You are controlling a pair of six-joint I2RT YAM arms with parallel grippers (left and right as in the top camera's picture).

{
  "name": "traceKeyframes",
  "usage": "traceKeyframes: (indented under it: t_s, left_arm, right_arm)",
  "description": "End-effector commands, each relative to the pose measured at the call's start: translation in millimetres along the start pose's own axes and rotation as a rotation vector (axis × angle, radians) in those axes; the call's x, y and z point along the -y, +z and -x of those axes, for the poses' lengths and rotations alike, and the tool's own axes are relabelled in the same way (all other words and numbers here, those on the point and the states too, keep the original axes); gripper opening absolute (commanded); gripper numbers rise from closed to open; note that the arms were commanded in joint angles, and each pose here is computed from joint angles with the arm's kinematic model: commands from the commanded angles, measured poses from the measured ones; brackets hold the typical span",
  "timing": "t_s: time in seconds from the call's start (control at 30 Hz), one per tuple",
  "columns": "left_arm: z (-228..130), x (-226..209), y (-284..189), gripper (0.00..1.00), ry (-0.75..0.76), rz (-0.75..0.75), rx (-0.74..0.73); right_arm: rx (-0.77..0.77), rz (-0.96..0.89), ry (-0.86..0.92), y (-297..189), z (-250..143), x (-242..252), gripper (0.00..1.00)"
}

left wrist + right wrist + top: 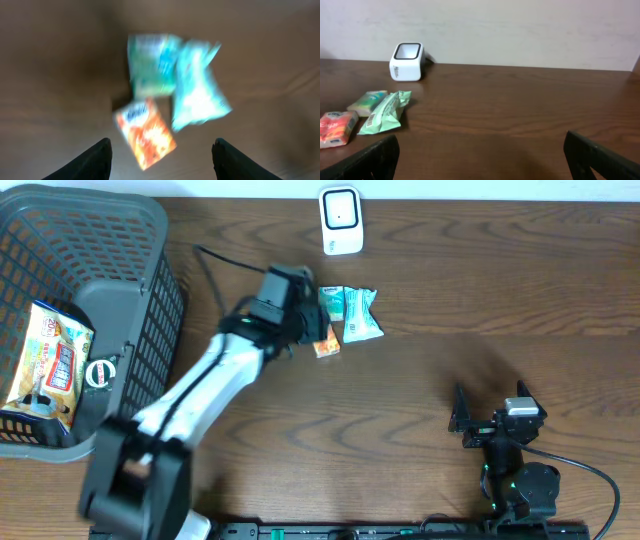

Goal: Scan the item barcode
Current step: 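Lower the orange pack beside the green items and open the left gripper, then move the left gripper back into the basket above the green tin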

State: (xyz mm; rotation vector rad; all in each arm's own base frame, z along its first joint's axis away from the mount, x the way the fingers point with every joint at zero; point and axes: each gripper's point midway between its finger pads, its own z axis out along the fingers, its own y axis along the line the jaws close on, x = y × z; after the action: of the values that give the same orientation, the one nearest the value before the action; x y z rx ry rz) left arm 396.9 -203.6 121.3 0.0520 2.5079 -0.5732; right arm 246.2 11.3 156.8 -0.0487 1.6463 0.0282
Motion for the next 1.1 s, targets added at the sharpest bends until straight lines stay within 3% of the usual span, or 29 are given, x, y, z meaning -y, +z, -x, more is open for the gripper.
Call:
traceKeyframes:
  t_s: [0.0, 0.2, 0.4, 0.47, 0.57, 0.67, 0.77, 1.07]
  left_arm:
    - [60, 17, -70, 0.63, 0.016, -0.05, 0.218]
    - [93, 31, -157, 0.63, 0.005, -0.113, 0.428]
    - [103, 53, -231, 0.64, 0.036, -0.17, 0.562]
    - [101, 58, -251, 0.67, 0.057, -0.167, 0.568]
    - [98, 63, -278, 0.78, 0.104, -0.133, 0.534]
    - [101, 52, -314, 0.81, 0.12, 0.005, 0.509]
    - [105, 37, -337, 0.93, 0.117, 0.136, 0.508]
    - [129, -33, -394, 0.97, -0.039, 0.611, 0.709]
  right_arm:
    - [-0.001, 0.005, 0.006, 0, -1, -1, 0.99]
    - [-0.001, 0.005, 0.006, 0, -1, -1, 0.99]
    - [-0.001, 0.005, 0.006, 0, -1, -1, 0.99]
    - [-0.001, 0.005, 0.006, 0, -1, -1, 0.99]
    - [-0.001, 0.005, 0.006, 0, -1, -1, 0.99]
    - [0.0, 0.005, 0.006, 0, -1, -1, 0.99]
    - [-0.001, 0.005, 0.006, 0, -1, -1, 0.99]
    - [-0.001, 0.005, 0.006, 0, -1, -1, 0.99]
